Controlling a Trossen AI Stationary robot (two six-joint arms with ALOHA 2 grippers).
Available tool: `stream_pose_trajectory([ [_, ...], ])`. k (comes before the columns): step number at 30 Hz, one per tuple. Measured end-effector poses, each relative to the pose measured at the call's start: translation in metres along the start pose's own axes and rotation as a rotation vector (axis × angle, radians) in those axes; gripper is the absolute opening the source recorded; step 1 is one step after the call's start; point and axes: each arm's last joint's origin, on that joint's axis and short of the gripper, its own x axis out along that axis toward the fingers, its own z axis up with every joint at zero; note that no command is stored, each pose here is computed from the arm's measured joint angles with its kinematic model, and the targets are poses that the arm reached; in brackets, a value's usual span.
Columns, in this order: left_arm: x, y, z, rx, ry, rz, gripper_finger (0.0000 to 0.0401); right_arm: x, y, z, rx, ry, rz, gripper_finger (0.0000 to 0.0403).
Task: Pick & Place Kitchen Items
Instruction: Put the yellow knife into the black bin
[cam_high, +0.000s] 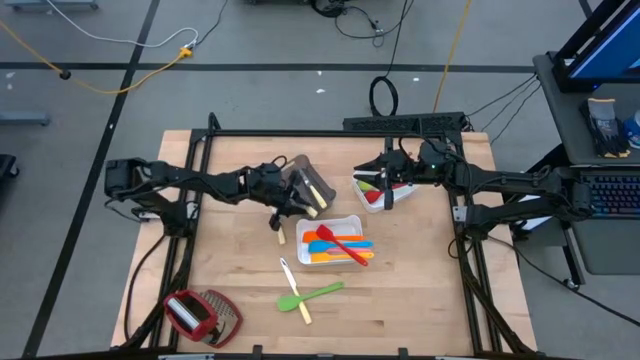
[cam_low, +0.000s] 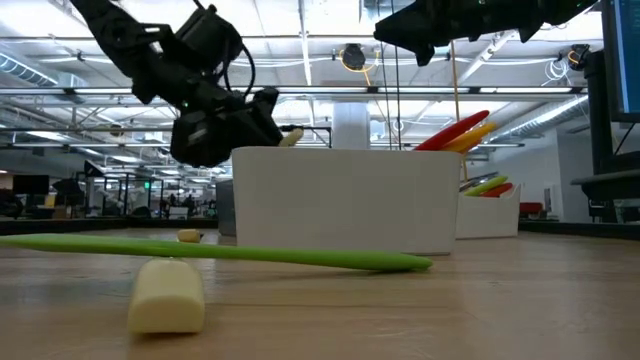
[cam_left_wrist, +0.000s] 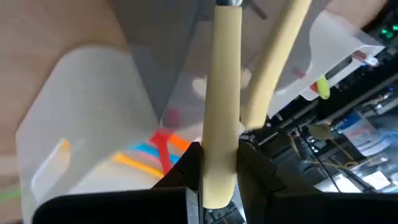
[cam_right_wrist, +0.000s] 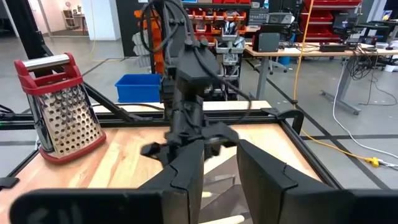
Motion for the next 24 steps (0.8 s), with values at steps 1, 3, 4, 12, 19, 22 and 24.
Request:
stream_pose_trajectory([
  [1,0.002,-0.002,0.003,0.019,0.000,-0.012,0.0052,0.000,0.000,0.000,0.000,0.000,0.000,0.0089],
  [3,0.006,-0.006,0.008,0.054,0.001,-0.051,0.0052,0.000,0.000,0.000,0.000,0.000,0.000,0.0089],
  [4,0.006,-0.008,0.010,0.063,-0.003,-0.059,0.0052,0.000,0.000,0.000,0.000,0.000,0.000,0.0089],
  [12,0.014,-0.008,0.023,0.065,-0.079,-0.077,0.0069,0.000,0.000,0.000,0.003,0.000,0.000,0.0089],
  [19,0.013,-0.009,0.022,0.099,-0.064,-0.083,0.0191,0.000,0.000,0.000,0.004,0.000,0.000,0.0089],
  [22,0.013,-0.012,0.018,0.138,-0.015,-0.107,0.0229,0.000,0.000,0.000,0.004,0.000,0.000,0.0089],
  [24,0.013,-0.015,0.013,0.163,0.023,-0.149,0.0246,0.000,0.000,0.000,0.004,0.000,0.000,0.0089],
])
